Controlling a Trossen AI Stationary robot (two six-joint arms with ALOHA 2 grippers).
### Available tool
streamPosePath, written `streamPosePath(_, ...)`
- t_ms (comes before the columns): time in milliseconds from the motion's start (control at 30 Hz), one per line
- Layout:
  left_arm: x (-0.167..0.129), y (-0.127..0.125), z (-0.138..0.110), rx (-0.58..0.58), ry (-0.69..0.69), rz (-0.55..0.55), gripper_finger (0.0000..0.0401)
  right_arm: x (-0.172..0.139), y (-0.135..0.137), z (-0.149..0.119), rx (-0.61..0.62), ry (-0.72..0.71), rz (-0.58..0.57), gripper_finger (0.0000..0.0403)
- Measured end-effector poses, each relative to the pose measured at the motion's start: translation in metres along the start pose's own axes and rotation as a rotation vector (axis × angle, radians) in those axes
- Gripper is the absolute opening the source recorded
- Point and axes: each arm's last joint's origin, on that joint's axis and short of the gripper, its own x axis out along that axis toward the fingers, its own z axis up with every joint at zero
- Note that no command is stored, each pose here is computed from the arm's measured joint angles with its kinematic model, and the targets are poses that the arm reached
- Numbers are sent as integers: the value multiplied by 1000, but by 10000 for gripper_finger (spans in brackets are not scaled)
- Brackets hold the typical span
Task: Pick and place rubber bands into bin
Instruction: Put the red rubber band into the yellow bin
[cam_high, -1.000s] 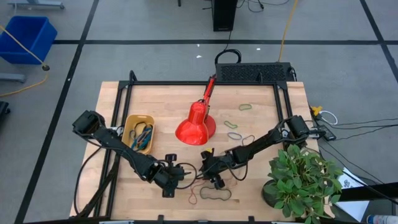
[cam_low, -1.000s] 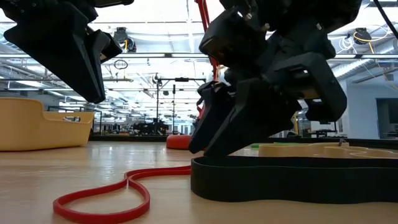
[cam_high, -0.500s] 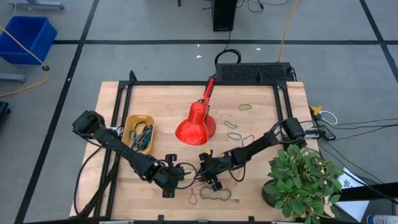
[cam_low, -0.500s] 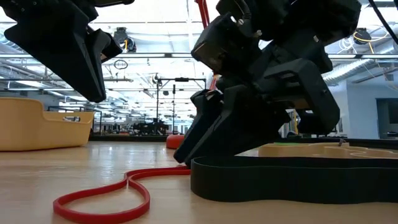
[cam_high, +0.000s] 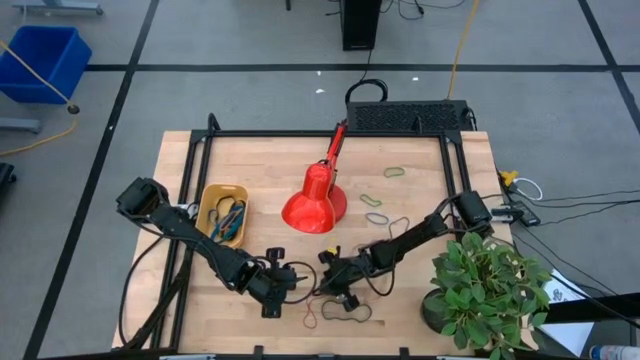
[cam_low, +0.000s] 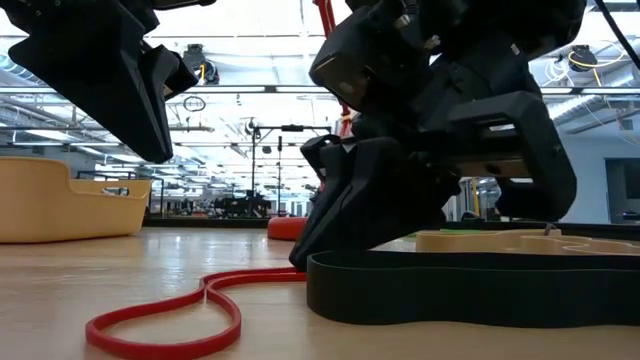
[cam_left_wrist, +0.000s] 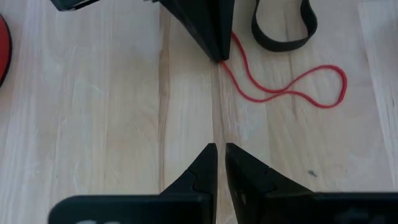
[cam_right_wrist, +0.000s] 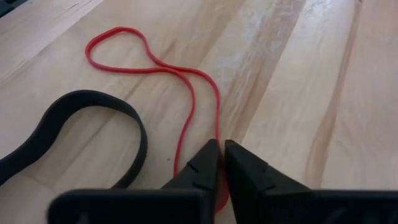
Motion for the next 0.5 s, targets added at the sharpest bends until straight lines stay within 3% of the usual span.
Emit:
streamPosePath(267,0,0,1,-4,-9,-4,40,-3,0,3,-12,-12,-2,1)
streamPosePath(500,0,-3,6,-2,-56,-28,40,-26,-3,18,-89,-36,-61,0)
